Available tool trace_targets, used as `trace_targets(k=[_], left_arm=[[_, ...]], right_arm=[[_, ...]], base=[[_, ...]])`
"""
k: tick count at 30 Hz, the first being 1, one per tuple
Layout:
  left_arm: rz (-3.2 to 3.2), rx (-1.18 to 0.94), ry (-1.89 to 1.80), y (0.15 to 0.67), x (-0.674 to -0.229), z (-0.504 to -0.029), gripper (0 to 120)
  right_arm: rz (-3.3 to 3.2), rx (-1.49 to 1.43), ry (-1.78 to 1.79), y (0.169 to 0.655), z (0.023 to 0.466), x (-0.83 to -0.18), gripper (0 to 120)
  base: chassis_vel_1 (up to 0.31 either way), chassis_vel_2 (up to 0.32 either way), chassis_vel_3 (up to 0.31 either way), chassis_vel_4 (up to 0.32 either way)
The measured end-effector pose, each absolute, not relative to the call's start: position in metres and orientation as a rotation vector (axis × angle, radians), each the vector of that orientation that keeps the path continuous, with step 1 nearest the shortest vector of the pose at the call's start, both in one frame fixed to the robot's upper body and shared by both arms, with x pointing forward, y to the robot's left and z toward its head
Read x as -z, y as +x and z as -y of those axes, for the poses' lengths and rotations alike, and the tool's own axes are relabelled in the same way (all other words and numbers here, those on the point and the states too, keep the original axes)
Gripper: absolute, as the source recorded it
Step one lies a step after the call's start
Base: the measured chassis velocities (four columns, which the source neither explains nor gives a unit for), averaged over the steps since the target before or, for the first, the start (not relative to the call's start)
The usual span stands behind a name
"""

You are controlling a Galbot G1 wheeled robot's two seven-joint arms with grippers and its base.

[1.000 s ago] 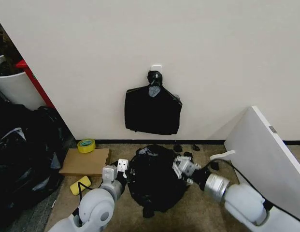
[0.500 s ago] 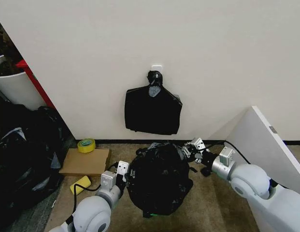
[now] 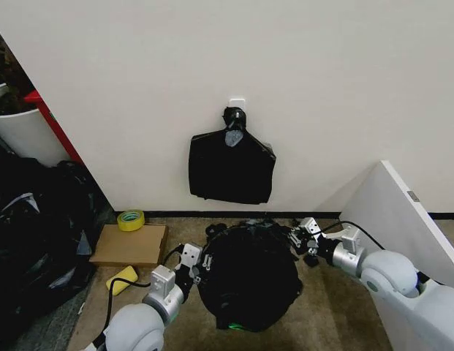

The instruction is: Place the garbage bag over the trash bin.

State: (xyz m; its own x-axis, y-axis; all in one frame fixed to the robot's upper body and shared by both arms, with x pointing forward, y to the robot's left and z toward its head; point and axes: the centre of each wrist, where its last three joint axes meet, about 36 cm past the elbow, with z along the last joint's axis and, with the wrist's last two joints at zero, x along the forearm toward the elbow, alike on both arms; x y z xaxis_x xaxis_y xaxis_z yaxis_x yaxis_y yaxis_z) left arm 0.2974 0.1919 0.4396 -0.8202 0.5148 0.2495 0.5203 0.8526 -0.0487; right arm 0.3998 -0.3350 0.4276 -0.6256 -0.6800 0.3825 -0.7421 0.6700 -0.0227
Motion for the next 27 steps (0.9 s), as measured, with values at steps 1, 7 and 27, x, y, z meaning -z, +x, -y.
trace_targets(k=[1, 7, 27], left_arm=[[2.778, 0.029, -0.800, 0.297, -0.440, -0.192, 1], [2.777, 0.027, -0.824, 0.295, -0.439, -0.194, 1], [2.613, -0.302, -0.551, 0.319, -0.447, -0.196, 1]], right_arm=[[2.540, -0.254, 1.128, 0.399, 0.335, -0.425, 0], [2.530, -0.254, 1.127, 0.393, 0.337, -0.411, 0], [2.617, -0.039, 0.890, 0.372, 0.340, -0.398, 45]], base=[[0.000, 0.000, 0.000, 0.000], [0.000, 0.000, 0.000, 0.000], [0.000, 0.000, 0.000, 0.000]])
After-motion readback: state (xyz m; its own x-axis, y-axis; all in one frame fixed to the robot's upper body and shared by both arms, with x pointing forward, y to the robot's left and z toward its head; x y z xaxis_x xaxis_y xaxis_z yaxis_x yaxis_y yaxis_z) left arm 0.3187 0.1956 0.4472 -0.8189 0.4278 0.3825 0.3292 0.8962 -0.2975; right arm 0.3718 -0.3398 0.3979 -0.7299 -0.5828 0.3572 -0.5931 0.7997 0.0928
